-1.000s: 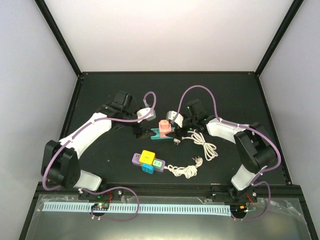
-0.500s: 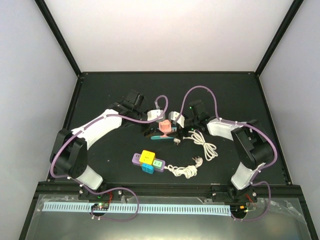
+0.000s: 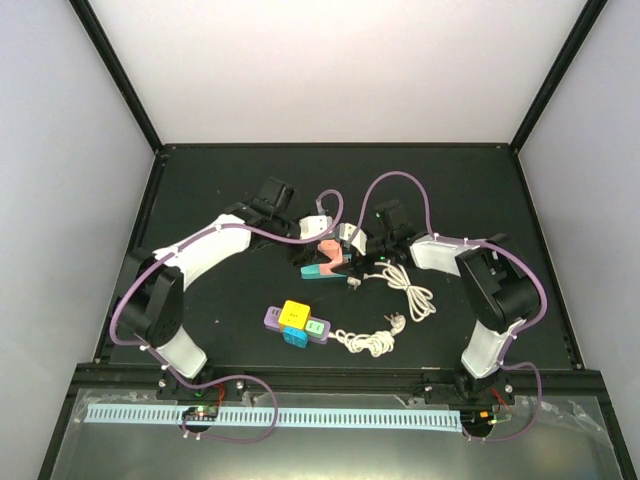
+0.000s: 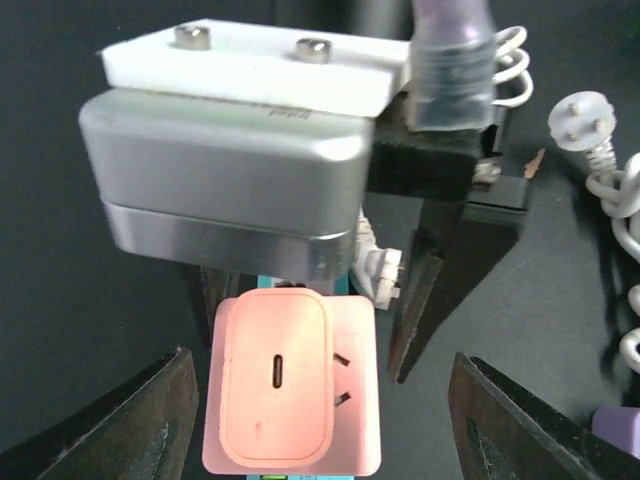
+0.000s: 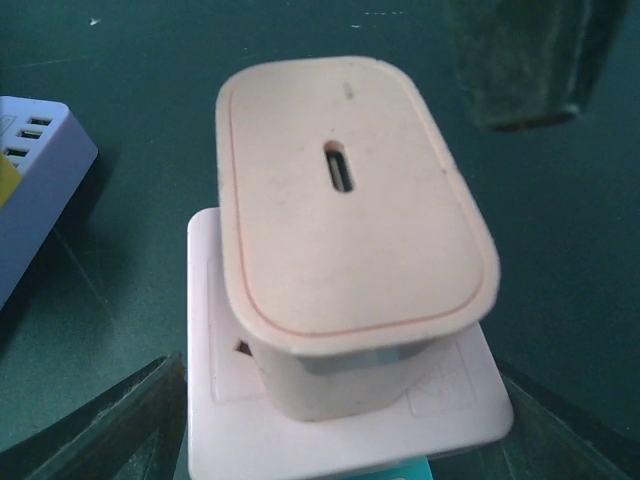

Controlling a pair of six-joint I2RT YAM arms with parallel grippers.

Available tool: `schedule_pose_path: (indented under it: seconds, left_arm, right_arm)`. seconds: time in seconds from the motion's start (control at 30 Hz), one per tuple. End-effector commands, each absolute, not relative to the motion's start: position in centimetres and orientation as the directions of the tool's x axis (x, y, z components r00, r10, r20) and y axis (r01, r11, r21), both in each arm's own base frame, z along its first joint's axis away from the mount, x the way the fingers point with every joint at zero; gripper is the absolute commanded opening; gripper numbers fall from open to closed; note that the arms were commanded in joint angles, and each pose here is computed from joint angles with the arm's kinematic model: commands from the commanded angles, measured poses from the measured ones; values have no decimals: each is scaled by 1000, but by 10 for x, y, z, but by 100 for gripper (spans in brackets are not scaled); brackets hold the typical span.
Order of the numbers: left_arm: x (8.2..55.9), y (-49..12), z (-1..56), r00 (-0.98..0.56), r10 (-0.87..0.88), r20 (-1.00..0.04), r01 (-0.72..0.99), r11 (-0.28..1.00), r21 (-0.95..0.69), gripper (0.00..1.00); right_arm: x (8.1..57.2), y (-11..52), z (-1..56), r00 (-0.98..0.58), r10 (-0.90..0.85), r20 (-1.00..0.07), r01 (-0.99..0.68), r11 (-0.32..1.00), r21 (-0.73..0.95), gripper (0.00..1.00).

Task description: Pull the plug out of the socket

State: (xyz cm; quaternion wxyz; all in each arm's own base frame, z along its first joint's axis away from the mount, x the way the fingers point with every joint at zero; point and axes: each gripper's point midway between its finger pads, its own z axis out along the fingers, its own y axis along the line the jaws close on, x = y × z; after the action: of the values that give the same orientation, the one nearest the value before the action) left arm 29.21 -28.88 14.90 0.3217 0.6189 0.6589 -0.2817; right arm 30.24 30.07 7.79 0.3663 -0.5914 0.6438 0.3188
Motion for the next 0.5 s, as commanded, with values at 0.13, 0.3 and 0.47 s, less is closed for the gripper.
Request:
schedule_pose_path:
  seconds: [0.13,0.3,0.47]
  left_arm:
    - [304,-293,151,25,646,-763,994,67,89,67]
    - [303,-296,146,25,639,-769,996,53,77,59]
    - [303,-297,142,27,637,-771,996,50,76,56]
  right_arm:
    - [301,311,83,14,-508,-861,-997,60,-52,75]
    - [305,311,82,4,-510,-860,-996,73,-48,72]
    - [306,312,80,-4,-516,-856,-997,73,-40,71]
